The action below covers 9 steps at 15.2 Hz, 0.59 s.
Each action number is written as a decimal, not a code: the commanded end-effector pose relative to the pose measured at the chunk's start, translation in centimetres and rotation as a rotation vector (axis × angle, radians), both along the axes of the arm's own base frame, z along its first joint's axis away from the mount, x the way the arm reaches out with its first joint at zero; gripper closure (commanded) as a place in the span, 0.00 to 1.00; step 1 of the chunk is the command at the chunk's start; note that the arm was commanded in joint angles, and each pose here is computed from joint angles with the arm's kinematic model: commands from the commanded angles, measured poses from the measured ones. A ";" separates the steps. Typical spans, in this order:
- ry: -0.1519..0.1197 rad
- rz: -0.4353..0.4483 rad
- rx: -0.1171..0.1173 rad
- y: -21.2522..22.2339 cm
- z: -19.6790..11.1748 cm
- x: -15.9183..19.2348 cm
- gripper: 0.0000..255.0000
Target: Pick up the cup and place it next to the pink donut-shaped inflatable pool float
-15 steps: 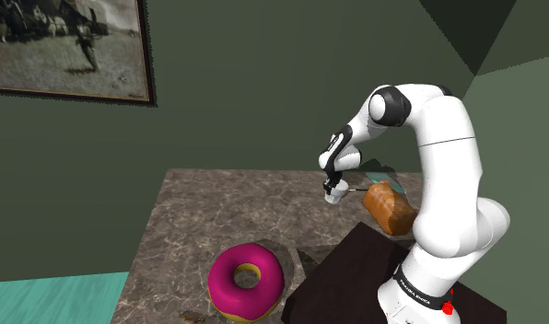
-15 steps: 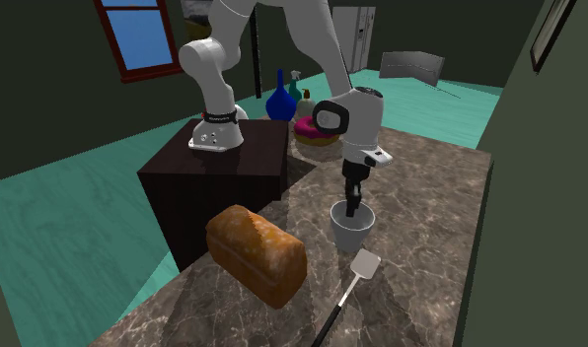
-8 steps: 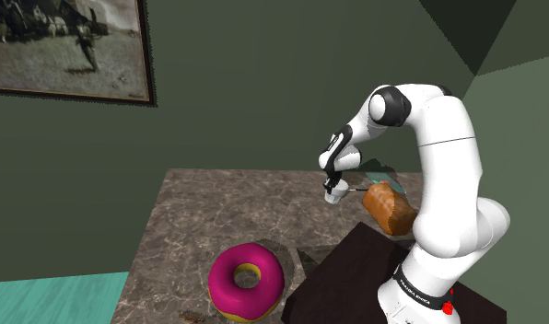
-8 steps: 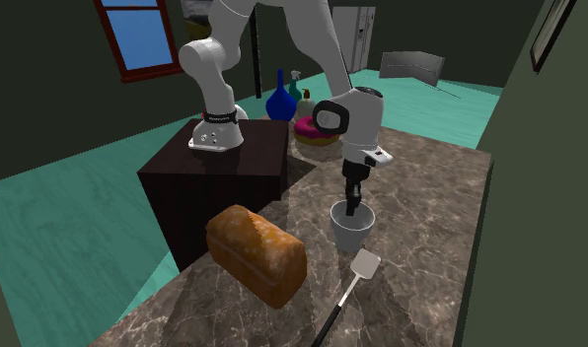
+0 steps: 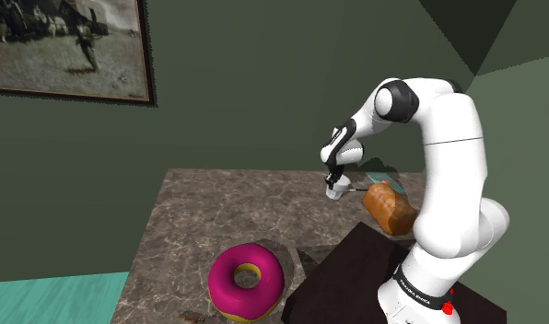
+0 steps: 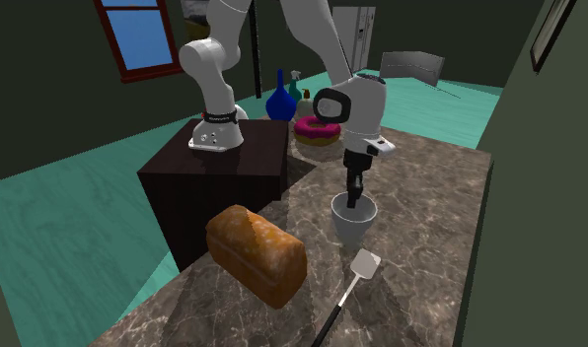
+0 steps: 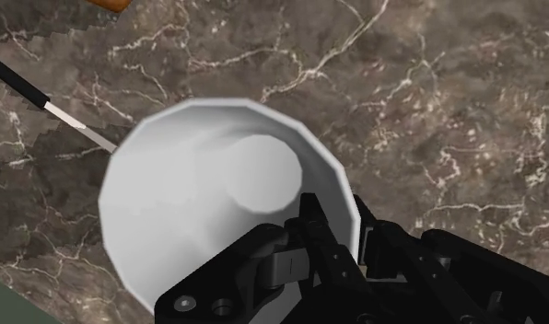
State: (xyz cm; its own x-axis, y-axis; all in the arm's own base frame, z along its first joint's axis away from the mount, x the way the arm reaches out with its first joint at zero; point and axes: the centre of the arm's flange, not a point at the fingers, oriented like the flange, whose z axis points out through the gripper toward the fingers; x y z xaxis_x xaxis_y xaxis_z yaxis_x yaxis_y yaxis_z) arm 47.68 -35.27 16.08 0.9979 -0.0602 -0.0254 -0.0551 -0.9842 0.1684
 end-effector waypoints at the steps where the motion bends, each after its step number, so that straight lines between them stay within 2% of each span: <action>1: 0.000 0.000 0.000 0.0 1.1 0.0 1.00; 9: 0.000 0.000 0.000 0.0 5.3 0.0 1.00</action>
